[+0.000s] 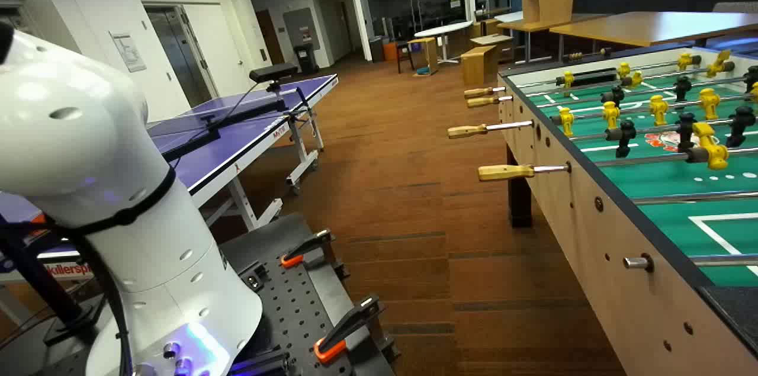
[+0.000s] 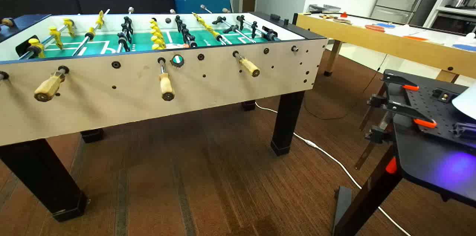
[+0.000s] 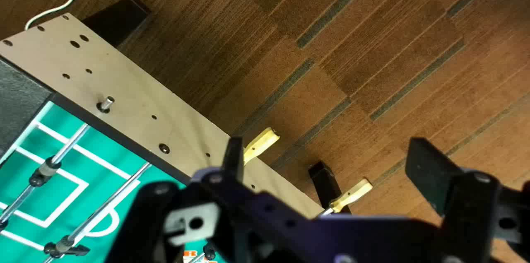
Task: Push the fourth rod from the left to the right
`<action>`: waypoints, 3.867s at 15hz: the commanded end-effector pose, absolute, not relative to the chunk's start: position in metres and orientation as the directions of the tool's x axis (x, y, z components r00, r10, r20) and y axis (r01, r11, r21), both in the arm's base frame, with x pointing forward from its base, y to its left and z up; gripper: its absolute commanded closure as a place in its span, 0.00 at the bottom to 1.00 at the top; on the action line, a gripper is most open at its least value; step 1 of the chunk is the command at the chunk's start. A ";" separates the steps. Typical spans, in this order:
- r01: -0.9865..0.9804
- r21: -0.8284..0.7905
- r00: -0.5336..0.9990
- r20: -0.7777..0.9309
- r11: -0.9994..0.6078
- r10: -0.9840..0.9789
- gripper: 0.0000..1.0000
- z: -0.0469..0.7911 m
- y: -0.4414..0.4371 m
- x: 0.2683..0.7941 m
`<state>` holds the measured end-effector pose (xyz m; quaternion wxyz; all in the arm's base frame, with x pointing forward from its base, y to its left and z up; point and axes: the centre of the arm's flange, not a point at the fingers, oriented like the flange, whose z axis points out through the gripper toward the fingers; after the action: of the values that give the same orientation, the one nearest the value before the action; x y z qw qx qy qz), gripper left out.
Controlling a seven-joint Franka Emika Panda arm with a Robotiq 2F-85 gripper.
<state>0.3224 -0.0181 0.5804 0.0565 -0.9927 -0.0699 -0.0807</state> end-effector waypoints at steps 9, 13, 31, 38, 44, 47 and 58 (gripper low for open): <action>0.073 -0.104 0.983 0.175 -0.992 0.054 0.00 0.561 0.008 0.360; -0.019 -0.138 0.978 0.203 -0.990 -0.047 0.00 0.502 0.060 0.419; -0.163 -0.208 0.959 0.197 -0.965 -0.204 0.00 0.313 0.132 0.564; -0.298 -0.370 0.895 0.212 -0.880 -0.392 0.00 0.235 0.159 0.606; -0.318 -0.492 0.858 0.214 -0.811 -0.466 0.00 0.182 0.203 0.645; -0.334 -0.539 0.845 0.193 -0.773 -0.499 0.00 0.164 0.219 0.668; -0.349 -0.584 0.832 0.166 -0.733 -0.529 0.00 0.134 0.239 0.711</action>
<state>0.6942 0.2252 0.1379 0.2594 -0.9233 0.2264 -0.1703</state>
